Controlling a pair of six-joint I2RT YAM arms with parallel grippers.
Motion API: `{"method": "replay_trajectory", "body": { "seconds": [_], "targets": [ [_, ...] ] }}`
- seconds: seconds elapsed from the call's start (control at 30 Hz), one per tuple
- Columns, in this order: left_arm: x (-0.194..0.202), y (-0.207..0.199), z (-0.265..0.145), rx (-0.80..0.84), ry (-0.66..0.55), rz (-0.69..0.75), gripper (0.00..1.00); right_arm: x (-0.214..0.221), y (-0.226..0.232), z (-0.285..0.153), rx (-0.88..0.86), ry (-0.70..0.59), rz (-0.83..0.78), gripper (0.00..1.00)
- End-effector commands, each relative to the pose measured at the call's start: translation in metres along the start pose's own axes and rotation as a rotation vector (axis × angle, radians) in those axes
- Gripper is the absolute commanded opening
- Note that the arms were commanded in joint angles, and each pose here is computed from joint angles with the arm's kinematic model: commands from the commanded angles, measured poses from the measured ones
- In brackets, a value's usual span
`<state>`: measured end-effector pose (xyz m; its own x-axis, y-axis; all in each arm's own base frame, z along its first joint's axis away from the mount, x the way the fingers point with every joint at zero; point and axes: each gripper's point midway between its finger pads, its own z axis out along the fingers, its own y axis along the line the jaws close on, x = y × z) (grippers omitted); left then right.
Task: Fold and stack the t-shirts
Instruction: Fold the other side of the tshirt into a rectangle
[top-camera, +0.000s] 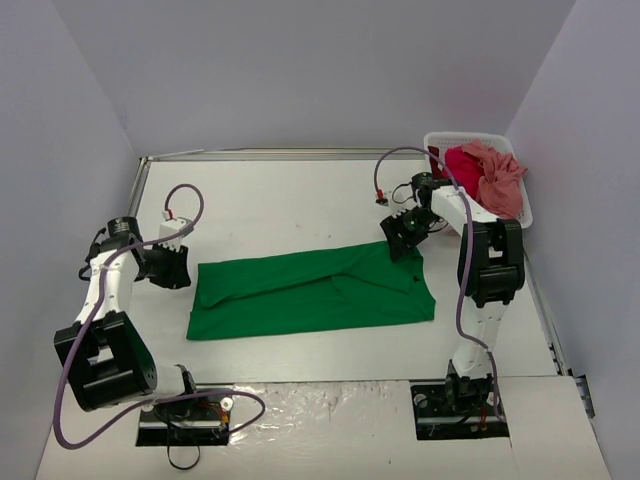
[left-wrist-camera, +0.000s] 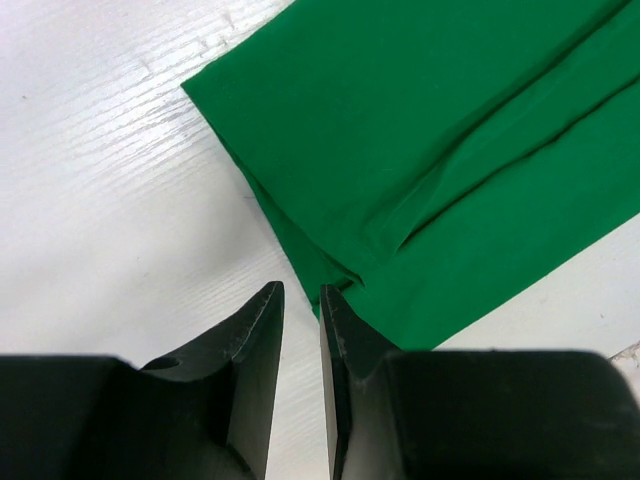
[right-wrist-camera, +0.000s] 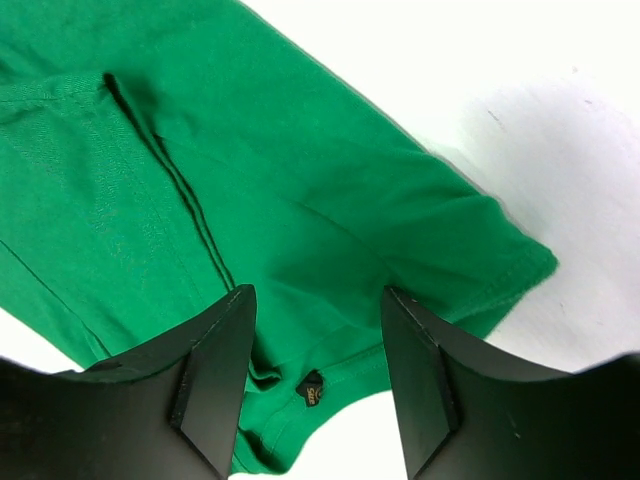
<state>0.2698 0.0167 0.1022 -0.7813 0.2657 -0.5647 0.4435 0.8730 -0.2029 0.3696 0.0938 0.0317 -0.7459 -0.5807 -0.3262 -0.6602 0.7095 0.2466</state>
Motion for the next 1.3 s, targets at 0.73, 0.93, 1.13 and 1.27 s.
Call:
{"method": "replay_trajectory", "body": {
  "seconds": [0.73, 0.93, 1.13, 1.27],
  "targets": [
    [-0.007, 0.004, -0.032, -0.162, -0.073, 0.043, 0.21, 0.019, 0.064, 0.000, -0.279, 0.025, -0.097, 0.45],
    [-0.007, 0.004, -0.033, -0.170, -0.077, 0.044, 0.21, 0.029, 0.070, 0.010, -0.306, 0.071, -0.098, 0.43],
    [-0.006, 0.004, -0.031, -0.170, -0.076, 0.047, 0.21, 0.032, 0.074, 0.016, -0.316, 0.093, -0.104, 0.43],
    [-0.005, 0.004, -0.031, -0.170, -0.077, 0.050, 0.21, 0.029, 0.078, 0.014, -0.327, 0.082, -0.103, 0.42]
  ]
}}
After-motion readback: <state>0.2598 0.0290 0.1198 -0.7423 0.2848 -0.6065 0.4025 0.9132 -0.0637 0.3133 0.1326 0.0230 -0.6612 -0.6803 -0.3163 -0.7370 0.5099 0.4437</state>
